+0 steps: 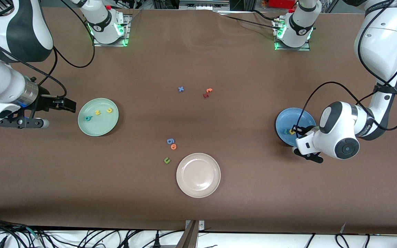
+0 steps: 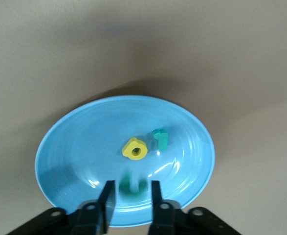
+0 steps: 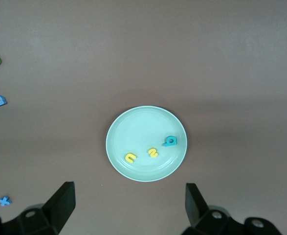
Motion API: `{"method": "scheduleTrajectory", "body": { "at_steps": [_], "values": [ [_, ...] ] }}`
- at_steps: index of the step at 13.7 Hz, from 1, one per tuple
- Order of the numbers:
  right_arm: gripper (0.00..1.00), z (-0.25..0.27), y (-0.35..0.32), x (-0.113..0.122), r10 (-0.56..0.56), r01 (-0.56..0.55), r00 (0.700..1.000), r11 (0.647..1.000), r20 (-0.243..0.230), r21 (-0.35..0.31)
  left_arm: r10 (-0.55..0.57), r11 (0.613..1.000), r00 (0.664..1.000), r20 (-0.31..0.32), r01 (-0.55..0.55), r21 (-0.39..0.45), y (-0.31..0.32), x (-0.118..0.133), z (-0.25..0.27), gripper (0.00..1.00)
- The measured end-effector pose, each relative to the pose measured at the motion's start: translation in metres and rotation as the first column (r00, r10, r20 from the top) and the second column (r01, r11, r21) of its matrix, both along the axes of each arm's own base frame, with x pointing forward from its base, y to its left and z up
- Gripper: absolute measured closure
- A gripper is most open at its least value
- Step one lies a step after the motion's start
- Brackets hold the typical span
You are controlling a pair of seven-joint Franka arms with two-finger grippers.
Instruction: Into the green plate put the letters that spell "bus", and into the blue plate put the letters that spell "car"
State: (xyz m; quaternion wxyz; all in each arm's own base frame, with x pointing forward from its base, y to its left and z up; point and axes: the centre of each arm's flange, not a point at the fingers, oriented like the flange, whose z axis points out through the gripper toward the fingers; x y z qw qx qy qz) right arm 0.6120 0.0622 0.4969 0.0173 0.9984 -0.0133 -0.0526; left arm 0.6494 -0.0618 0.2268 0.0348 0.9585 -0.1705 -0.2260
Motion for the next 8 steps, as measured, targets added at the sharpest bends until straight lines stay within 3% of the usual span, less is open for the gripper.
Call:
{"method": "scheduleTrajectory", "body": {
  "at_steps": [3, 5, 8],
  "values": [
    [0.0, 0.0, 0.0, 0.0, 0.0, 0.0, 1.0, 1.0, -0.001, 0.0, -0.003, 1.0, 1.0, -0.003, 0.003, 0.006, 0.001, 0.002, 0.017, 0.24],
    [0.0, -0.001, 0.0, 0.0, 0.0, 0.0, 1.0, 1.0, -0.001, 0.0, 0.015, 0.999, 1.0, 0.011, -0.016, 0.028, 0.016, 0.005, 0.057, 0.04],
    [0.0, -0.001, 0.0, 0.0, 0.0, 0.0, 1.0, 1.0, -0.001, 0.0, 0.081, 0.995, 0.996, 0.024, -0.082, 0.059, 0.058, -0.003, 0.141, 0.0]
  ]
}}
